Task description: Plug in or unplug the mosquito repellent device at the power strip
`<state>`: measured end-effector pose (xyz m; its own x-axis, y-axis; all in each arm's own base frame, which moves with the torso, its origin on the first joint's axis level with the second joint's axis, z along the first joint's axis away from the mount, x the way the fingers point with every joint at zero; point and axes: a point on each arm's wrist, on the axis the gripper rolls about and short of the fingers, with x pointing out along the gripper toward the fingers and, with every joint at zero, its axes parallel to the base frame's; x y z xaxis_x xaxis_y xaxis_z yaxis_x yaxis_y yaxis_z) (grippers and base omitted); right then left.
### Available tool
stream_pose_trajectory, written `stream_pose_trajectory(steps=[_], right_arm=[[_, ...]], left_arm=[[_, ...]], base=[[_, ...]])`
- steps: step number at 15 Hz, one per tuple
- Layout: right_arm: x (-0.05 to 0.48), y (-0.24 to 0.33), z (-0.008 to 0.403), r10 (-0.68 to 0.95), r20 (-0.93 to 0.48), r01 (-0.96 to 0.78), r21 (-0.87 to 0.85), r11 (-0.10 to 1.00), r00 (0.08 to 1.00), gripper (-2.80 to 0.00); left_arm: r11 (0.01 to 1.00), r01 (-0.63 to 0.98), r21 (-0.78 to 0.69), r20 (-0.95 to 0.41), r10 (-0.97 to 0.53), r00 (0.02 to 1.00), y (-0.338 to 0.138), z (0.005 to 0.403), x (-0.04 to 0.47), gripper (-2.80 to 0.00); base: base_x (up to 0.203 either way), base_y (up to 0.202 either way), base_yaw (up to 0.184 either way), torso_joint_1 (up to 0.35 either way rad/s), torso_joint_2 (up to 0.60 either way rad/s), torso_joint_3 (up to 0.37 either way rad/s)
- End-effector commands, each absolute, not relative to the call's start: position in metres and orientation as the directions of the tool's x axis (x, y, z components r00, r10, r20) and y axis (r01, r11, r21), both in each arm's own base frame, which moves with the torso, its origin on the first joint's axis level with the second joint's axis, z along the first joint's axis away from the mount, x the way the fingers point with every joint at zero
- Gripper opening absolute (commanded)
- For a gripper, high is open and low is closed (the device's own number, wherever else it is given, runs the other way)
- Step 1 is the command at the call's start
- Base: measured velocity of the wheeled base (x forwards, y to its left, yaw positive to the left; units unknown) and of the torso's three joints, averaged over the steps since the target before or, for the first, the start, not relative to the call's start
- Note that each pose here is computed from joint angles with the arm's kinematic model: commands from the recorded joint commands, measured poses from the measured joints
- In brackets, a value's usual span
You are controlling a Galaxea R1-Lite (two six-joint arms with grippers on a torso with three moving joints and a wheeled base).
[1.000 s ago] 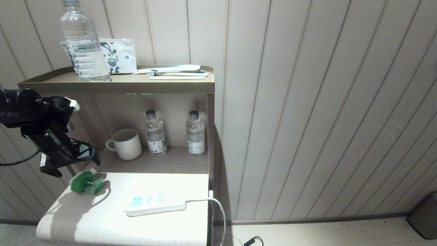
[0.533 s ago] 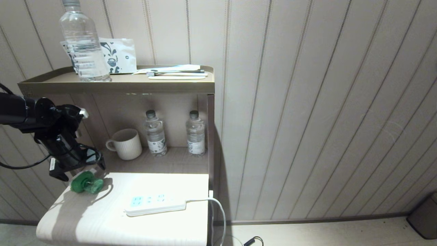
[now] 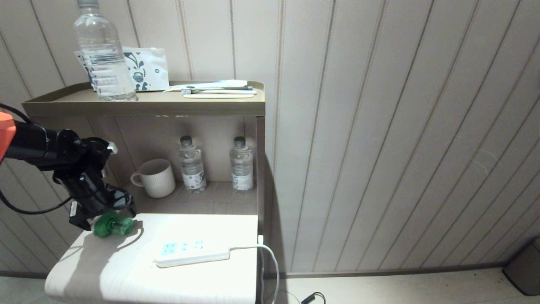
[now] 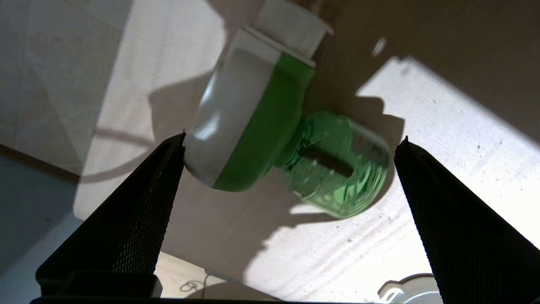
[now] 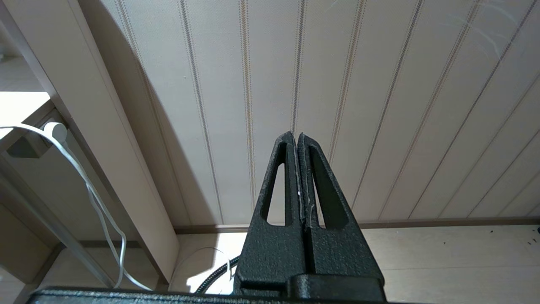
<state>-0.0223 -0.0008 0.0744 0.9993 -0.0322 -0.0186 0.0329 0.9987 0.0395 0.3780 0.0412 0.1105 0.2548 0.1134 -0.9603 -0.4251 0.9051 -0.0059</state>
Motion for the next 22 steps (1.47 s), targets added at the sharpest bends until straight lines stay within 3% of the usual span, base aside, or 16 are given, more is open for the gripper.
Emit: stream_pose_trajectory(steps=[1, 10, 18, 22], right_arm=[[-0.022, -0.001, 0.074, -0.032, -0.02, 0.033, 0.041, 0.999, 0.999, -2.8], [-0.022, -0.001, 0.075, -0.032, -0.018, 0.033, 0.04, 0.999, 0.999, -2.8], [-0.022, -0.001, 0.074, -0.032, -0.019, 0.033, 0.04, 0.999, 0.999, -2.8], [-0.022, -0.001, 0.074, -0.032, -0.019, 0.033, 0.04, 0.999, 0.999, -2.8]], left_arm=[[0.917, -0.399, -0.003, -0.963, 0.105, 0.249, 0.028, 0.111, 0.375, 0.0], [0.948, -0.319, -0.021, -0.963, 0.066, 0.261, -0.03, 0.116, 0.367, 0.0], [0.947, -0.32, -0.024, -0.961, 0.066, 0.268, -0.027, 0.131, 0.332, 0.0], [0.973, -0.231, -0.015, -0.933, 0.069, 0.354, -0.026, 0.144, 0.325, 0.0]], base=[[0.0, 0.0, 0.0, 0.0, 0.0, 0.0], [0.0, 0.0, 0.0, 0.0, 0.0, 0.0], [0.0, 0.0, 0.0, 0.0, 0.0, 0.0], [0.0, 0.0, 0.0, 0.0, 0.0, 0.0]])
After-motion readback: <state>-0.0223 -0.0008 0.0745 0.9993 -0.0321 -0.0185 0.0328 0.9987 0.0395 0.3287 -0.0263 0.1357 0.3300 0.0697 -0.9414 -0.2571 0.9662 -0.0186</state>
